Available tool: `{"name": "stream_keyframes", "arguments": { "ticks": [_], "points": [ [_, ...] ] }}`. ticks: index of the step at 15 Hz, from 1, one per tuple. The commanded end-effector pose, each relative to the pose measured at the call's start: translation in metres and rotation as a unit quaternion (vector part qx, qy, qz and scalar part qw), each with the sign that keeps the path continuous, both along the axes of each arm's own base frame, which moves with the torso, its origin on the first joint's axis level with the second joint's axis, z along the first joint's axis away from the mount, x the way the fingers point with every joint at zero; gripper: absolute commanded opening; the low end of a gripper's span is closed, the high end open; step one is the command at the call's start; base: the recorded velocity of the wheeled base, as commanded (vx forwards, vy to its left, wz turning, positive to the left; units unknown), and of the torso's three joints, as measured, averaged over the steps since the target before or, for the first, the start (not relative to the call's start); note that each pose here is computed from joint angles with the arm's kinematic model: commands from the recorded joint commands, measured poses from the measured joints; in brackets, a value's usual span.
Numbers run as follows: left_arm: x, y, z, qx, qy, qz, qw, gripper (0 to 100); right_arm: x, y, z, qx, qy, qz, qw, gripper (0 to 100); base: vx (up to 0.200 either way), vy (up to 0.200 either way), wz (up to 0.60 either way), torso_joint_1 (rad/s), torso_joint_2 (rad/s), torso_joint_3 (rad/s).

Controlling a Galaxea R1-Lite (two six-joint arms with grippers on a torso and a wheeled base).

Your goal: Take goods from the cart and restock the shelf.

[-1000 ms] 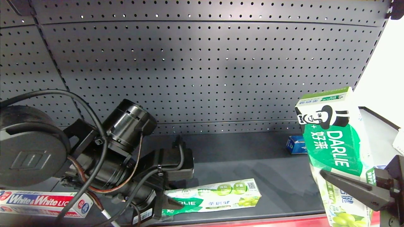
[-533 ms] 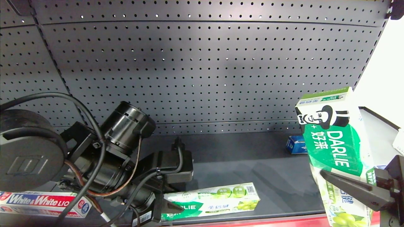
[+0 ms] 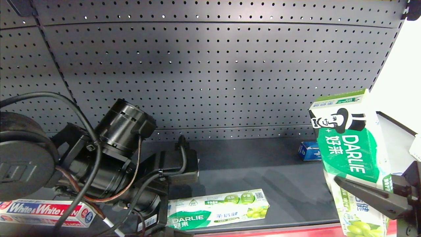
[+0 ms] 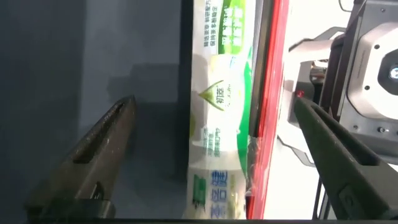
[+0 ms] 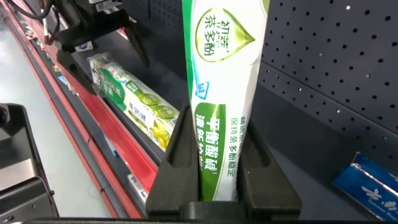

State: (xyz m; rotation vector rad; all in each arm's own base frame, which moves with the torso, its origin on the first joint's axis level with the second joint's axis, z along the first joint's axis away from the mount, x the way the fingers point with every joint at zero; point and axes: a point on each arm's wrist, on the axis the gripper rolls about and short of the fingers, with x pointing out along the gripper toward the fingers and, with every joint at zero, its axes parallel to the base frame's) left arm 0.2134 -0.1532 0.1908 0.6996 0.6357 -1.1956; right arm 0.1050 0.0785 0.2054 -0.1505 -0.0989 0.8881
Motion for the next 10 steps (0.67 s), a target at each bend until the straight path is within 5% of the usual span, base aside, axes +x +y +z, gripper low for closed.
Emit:
{"name": "stream_keyframes", "arguments": {
  "ticks": [1,10],
  "points": [
    [-0.008,0.008,0.008,-0.008,-0.013,0.005,0.9999,100,0.000,0.000,0.001,0.001,-0.002,0.000,1.000,0,0.000,0.000,0.00,0.000,0.00,0.000],
    [-0.045,0.055,0.025,-0.033,-0.053,0.055,0.9965,100,0.001,0.002,0.003,0.002,-0.003,0.003,1.000,0,0.000,0.000,0.00,0.000,0.00,0.000]
  ]
}}
